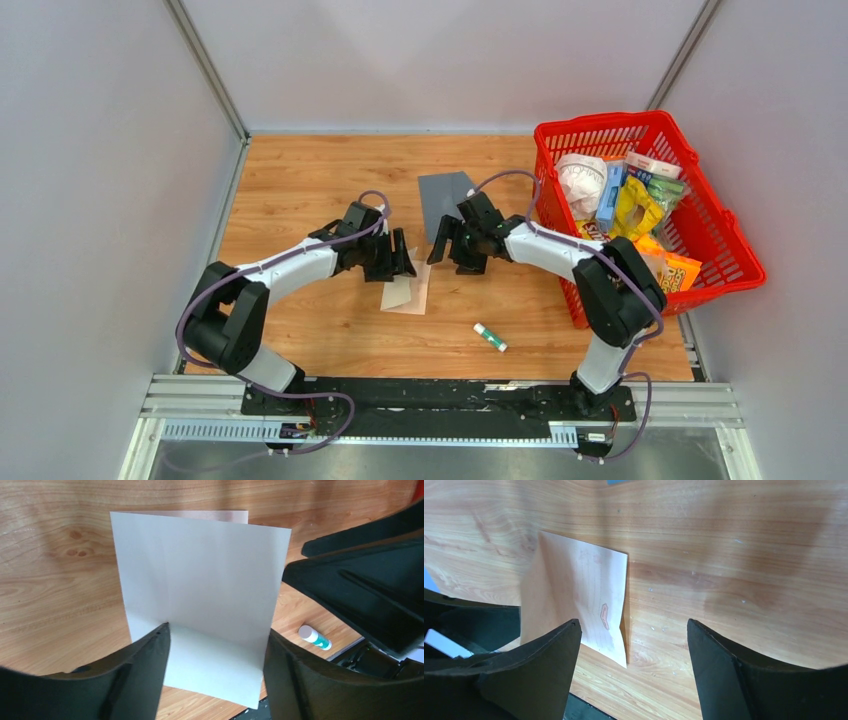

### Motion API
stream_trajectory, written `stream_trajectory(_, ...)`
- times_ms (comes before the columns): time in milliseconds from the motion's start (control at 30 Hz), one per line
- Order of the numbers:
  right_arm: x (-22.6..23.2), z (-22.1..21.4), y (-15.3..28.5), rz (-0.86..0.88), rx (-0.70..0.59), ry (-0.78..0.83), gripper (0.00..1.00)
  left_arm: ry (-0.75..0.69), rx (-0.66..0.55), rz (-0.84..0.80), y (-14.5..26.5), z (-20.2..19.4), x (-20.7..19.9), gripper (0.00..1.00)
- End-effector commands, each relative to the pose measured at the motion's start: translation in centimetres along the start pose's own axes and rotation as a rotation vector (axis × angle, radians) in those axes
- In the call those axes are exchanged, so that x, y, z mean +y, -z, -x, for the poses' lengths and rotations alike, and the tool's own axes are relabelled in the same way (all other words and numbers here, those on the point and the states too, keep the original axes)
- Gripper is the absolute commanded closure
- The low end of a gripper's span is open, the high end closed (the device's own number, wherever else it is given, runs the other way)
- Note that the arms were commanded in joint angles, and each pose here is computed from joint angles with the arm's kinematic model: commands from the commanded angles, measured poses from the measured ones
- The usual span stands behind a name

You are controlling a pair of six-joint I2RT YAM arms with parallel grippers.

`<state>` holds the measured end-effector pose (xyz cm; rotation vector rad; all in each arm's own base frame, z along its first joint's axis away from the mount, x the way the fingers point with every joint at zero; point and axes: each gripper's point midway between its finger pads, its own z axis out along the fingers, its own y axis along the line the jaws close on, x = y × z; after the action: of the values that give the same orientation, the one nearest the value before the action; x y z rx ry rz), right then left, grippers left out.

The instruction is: Place the letter into the envelope and seal it

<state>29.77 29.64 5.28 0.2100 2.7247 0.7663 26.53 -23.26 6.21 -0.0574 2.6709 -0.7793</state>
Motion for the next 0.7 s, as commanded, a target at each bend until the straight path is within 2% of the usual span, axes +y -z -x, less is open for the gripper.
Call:
stream_trajectory(0, 0.9, 2.0, 2.7, 0.018, -0.116, -0.015, 0.19, -0.026, -0.011, -0.032, -0.3, 0.4, -0.7, 0.34)
stream_trajectory(100, 1.3, 2.4, 3.5, 0.032, -0.147, -0.014, 0.19, -0.032, 0.001, -0.048, -0.8, 0.1, -0.8, 0.44)
stream_trajectory(167, 1.6, 2.6, 3.4, 0.041, -0.143, -0.004, 0.18, -0.044, 0.009, -0.059, -1.0, 0.0, -1.1, 0.46)
stream_trajectory(433, 3.0, 1.7, 1.6, 0.038, -0.097, 0.069, 0.18, -0.075, 0.061, -0.062, -2.0, -1.2, -0.9, 0.32)
stream_trajectory(667, 2.5, 0.9, -1.1, -0.032, -0.044, 0.087, 0.20, -0.087, 0.063, -0.064, -1.6, -1.5, -0.9, 0.33)
